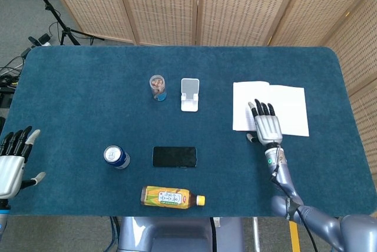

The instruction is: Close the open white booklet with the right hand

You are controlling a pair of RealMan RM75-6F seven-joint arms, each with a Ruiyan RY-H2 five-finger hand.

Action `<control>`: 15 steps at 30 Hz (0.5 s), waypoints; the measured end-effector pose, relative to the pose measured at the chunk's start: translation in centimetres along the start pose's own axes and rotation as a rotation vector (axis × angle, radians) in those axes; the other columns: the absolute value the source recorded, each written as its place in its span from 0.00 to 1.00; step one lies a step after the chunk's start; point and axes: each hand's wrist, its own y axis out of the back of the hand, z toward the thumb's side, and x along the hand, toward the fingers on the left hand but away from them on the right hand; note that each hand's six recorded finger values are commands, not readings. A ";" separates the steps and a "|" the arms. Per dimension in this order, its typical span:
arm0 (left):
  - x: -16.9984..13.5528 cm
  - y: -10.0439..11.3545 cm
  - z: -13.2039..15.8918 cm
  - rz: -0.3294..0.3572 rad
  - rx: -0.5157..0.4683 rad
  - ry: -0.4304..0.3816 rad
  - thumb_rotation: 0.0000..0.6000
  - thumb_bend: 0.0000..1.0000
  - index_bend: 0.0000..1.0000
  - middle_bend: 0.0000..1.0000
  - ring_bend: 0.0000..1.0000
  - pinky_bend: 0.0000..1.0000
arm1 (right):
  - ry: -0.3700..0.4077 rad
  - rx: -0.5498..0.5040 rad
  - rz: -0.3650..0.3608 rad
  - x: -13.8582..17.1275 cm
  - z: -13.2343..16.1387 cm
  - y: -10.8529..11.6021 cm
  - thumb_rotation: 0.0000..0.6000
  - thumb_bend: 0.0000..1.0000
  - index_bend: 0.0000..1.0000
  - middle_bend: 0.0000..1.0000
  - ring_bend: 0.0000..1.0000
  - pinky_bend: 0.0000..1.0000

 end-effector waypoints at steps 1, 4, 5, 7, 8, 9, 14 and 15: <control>0.0 0.0 0.0 0.000 0.000 0.000 1.00 0.05 0.00 0.00 0.00 0.00 | -0.001 0.000 0.000 0.0 0.0 0.0 1.00 0.26 0.00 0.00 0.00 0.00; 0.0 -0.1 0.1 -0.003 0.000 -0.001 1.00 0.05 0.00 0.00 0.00 0.00 | -0.008 0.001 0.001 -0.2 -0.2 -0.1 1.00 0.26 0.00 0.00 0.00 0.00; 0.0 -0.1 0.1 -0.005 0.000 -0.004 1.00 0.05 0.00 0.00 0.00 0.00 | -0.010 0.001 0.002 -0.2 -0.3 -0.2 1.00 0.26 0.00 0.00 0.00 0.00; 0.0 -0.2 0.3 -0.008 0.003 -0.011 1.00 0.05 0.00 0.00 0.00 0.00 | -0.011 -0.001 0.001 -0.3 -0.2 -0.2 1.00 0.26 0.00 0.00 0.00 0.00; 0.0 -0.3 0.4 -0.011 0.005 -0.015 1.00 0.05 0.00 0.00 0.00 0.00 | -0.010 -0.002 -0.003 -0.4 -0.1 -0.2 1.00 0.26 0.00 0.00 0.00 0.00; 0.0 -0.3 0.5 -0.012 0.005 -0.017 1.00 0.05 0.00 0.00 0.00 0.00 | -0.009 -0.002 -0.004 -0.5 -0.1 -0.1 1.00 0.26 0.00 0.00 0.00 0.00; 0.0 -0.1 0.3 -0.007 -0.001 -0.008 1.00 0.05 0.00 0.00 0.00 0.00 | -0.011 -0.004 -0.010 -0.7 -0.1 0.1 1.00 0.26 0.00 0.00 0.00 0.00; 0.0 -0.1 0.2 -0.006 -0.002 -0.006 1.00 0.05 0.00 0.00 0.00 0.00 | -0.013 -0.004 -0.009 -0.7 -0.1 0.1 1.00 0.26 0.00 0.00 0.00 0.00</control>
